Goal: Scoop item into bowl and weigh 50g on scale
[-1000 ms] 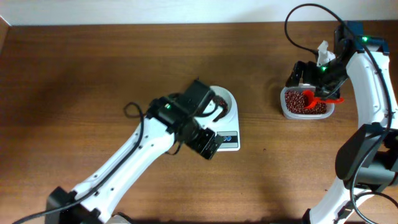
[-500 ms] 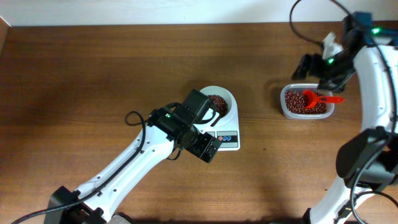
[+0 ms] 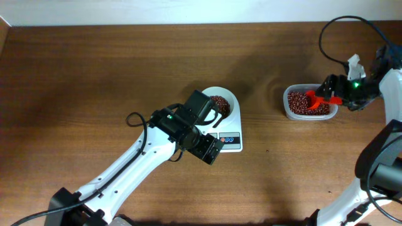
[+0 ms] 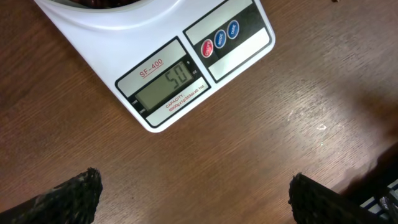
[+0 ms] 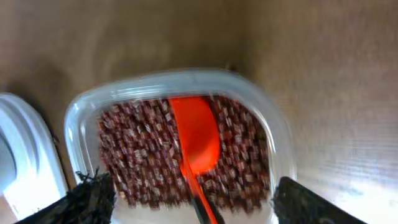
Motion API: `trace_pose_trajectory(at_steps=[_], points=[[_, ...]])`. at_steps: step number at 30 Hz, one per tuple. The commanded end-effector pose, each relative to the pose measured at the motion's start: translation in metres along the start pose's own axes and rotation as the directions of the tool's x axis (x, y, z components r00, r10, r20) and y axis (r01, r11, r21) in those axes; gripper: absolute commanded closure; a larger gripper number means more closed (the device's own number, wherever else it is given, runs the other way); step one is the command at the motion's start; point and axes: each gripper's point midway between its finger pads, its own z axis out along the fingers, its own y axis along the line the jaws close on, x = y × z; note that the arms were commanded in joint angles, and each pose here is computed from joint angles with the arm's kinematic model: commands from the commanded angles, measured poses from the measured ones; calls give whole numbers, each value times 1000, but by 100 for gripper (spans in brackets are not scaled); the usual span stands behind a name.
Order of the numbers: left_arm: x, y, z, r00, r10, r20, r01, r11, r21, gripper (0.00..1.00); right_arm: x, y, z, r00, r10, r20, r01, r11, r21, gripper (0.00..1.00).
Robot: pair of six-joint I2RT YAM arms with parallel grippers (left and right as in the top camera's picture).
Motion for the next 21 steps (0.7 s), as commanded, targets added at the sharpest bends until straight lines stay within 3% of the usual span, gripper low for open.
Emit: trace_pose_trajectory(at_steps=[1,4,7,10,15,21], points=[[0,1,-2,1000,-8,5,8,1000,-7,1,0,11,2,1000,-29,0,29,999,-24,20],[0,1,-2,1000,-8,5,8,1000,-6,1,17,2,1,998,3,-70,0,999,34,41],[0,1,-2,1000,-8,5,8,1000,-6,1,24,3,2,995,31,-98,-26,999,48,42],[0,1,-2,1000,-8,5,8,1000,-6,1,24,15,5,995,10,-104,-9,1000,16,58],[0,1,-2,1000,-8,5,8,1000,-6,1,17,19,8,997,-17,-82,19,1000,23,66],[0,1,-2,1000,-8,5,8,1000,-6,1,17,19,8,996,-17,-83,19,1000,22,69]])
